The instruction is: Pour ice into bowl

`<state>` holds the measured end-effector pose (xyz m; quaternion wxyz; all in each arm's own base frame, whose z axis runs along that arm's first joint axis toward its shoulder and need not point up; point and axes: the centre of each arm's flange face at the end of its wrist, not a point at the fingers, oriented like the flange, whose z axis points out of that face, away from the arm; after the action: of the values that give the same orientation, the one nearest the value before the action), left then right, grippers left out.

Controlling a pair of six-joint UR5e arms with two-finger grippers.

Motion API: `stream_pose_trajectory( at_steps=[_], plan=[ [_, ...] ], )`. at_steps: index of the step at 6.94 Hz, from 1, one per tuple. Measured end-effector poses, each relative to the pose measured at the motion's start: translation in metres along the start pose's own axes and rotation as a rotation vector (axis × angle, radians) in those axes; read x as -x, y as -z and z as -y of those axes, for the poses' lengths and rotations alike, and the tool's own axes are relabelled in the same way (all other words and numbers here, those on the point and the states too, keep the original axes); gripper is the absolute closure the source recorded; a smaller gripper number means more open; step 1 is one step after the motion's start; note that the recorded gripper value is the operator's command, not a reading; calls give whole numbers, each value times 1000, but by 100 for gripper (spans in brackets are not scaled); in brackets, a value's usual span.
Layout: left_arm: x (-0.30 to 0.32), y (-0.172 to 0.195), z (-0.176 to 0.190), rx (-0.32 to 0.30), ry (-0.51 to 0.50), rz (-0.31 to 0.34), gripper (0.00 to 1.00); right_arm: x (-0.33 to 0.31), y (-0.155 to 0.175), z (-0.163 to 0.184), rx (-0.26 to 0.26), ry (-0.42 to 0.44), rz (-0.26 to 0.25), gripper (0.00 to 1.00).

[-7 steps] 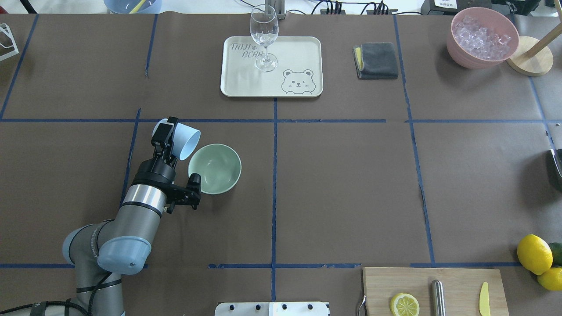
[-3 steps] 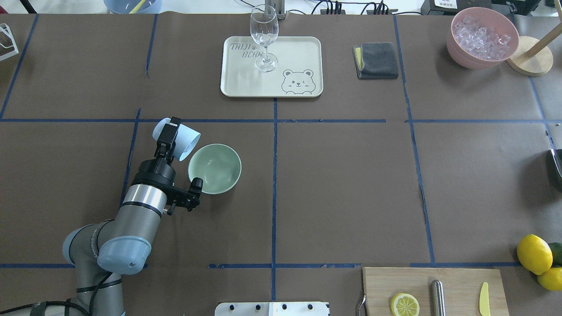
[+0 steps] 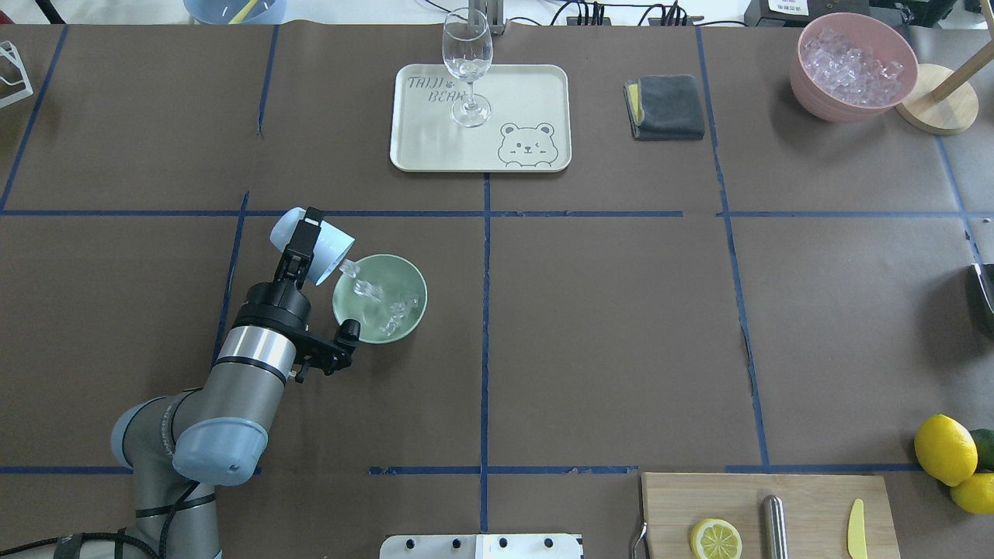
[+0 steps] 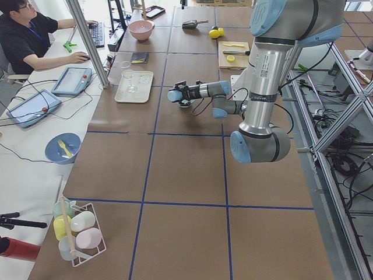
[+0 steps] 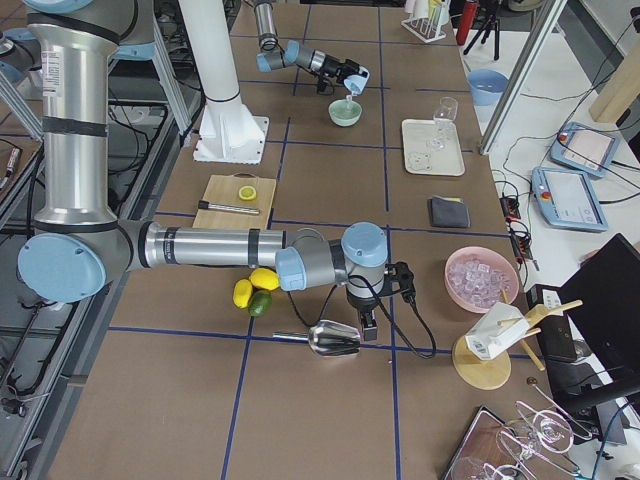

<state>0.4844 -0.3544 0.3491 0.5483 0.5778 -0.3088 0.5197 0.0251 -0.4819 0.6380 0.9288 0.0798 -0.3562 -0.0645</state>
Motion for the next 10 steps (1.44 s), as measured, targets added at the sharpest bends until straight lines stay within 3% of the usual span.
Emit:
stream_pose_trajectory(
  at_steps=[4, 7, 8, 10],
  plan=[
    [5, 2, -1, -3, -19, 5, 100, -1, -1, 0, 2, -2, -1, 0],
    [35, 15, -7, -43, 76, 47, 100, -1, -1, -2, 4, -2, 0, 0],
    [42, 19, -10, -92, 163, 56, 100, -1, -1, -2, 4, -3, 0, 0],
    [43, 22, -13, -195, 503, 16, 100, -1, -1, -2, 4, -2, 0, 0]
  ],
)
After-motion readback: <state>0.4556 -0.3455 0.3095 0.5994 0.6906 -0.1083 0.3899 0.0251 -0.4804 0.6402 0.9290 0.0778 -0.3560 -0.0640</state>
